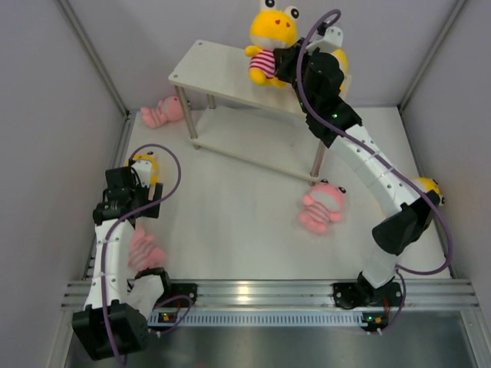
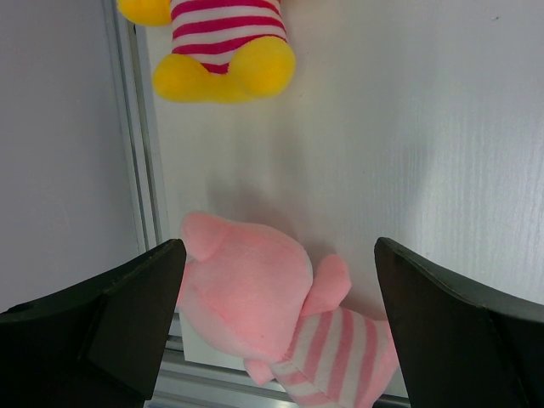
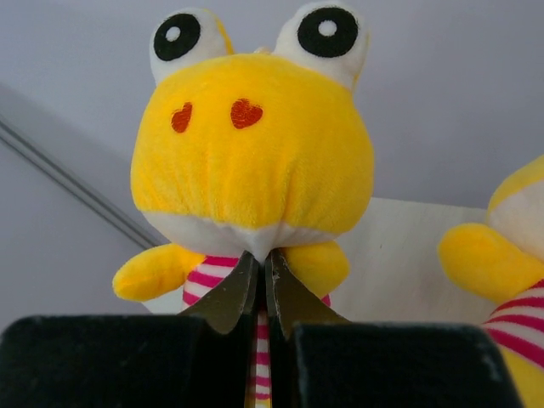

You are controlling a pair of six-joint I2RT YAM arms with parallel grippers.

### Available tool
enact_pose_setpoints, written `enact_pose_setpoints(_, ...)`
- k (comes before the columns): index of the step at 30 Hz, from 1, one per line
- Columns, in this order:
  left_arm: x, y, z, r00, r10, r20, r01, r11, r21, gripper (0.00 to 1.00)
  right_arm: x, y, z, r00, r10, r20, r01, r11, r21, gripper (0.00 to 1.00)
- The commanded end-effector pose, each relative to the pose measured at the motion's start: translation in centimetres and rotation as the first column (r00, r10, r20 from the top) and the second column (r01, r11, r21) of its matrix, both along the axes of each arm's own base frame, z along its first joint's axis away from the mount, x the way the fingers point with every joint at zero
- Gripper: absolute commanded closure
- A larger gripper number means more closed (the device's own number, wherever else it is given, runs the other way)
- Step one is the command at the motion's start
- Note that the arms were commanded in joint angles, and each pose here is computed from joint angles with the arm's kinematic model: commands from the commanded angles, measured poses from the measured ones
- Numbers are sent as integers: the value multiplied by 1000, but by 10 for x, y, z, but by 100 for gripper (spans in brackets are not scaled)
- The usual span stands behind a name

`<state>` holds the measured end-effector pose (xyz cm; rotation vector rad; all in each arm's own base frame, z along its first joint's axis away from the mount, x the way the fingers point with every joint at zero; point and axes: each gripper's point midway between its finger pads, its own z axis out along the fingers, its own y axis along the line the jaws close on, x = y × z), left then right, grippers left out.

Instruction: Place and organize the stuffed toys onto the shelf

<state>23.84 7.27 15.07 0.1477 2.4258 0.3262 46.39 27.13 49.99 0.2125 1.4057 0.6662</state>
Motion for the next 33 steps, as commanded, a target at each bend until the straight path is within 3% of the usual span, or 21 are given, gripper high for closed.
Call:
enact_pose_setpoints(1,2,2,11,999,-3,32,3,1000,17,1,-13,-4,24,998,-23,55,17,994,106,100)
enact_pose_setpoints(8,2,2,11,999,-2,32,1,1000,17,1,-12,-4,10,999,-29,33,26,996,89,98)
enact_pose_setpoints(15,2,1,11,999,-9,32,8,1000,16,1,-13,-3,6,999,-22,36,19,997,76,69)
enact_pose_setpoints(23,2,2,8,1000,-8,26,8,1000,13,1,-20,-9,13,997,-28,70,24,998,65,66)
enact_pose_setpoints(25,1,1,8,1000,-11,24,10,1000,14,1,-26,-7,22,994,-9,105,5,999,39,60)
enact_pose_setpoints(29,1,3,9,1000,-5,26,5,1000,19,1,-58,20,48,954,177,240,-126,969,-214,40)
enact_pose_setpoints(30,1,2,9,1000,-5,28,5,1000,18,1,-65,25,40,949,228,216,-161,944,-287,31)
enact_pose_setpoints(33,1,1,9,1000,-9,27,8,1000,15,1,-81,25,31,933,301,196,-185,871,-456,21)
